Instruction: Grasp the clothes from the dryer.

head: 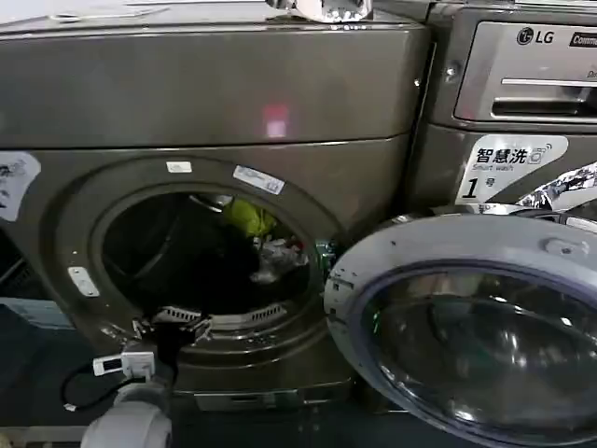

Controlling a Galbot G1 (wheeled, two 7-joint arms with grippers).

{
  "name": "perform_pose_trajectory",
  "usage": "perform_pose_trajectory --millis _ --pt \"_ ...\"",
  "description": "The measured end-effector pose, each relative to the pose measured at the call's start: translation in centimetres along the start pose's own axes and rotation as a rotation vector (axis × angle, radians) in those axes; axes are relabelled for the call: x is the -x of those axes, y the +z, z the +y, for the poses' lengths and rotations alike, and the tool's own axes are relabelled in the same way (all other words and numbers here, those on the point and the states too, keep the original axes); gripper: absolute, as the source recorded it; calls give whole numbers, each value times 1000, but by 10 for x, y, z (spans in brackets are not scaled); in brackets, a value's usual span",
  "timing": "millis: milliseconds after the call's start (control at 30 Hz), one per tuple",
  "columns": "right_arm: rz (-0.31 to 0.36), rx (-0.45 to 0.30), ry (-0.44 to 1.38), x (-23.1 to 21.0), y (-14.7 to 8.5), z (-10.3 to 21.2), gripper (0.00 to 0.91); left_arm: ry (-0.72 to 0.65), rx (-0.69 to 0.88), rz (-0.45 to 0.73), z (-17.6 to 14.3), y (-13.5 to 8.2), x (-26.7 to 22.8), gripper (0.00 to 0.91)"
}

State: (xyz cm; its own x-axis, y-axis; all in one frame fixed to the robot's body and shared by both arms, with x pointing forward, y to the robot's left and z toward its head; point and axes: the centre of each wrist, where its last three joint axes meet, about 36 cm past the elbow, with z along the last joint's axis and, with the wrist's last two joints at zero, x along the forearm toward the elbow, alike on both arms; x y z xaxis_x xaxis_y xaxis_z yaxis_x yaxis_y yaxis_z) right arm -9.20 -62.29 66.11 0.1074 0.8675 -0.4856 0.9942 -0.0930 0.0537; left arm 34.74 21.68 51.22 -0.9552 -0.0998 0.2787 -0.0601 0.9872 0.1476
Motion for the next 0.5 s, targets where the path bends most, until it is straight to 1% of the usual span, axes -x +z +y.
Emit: perform_pose_trajectory --millis 500 --pt "-4 -13 -14 -3 4 1 907 -11 0 5 3 1 4 907"
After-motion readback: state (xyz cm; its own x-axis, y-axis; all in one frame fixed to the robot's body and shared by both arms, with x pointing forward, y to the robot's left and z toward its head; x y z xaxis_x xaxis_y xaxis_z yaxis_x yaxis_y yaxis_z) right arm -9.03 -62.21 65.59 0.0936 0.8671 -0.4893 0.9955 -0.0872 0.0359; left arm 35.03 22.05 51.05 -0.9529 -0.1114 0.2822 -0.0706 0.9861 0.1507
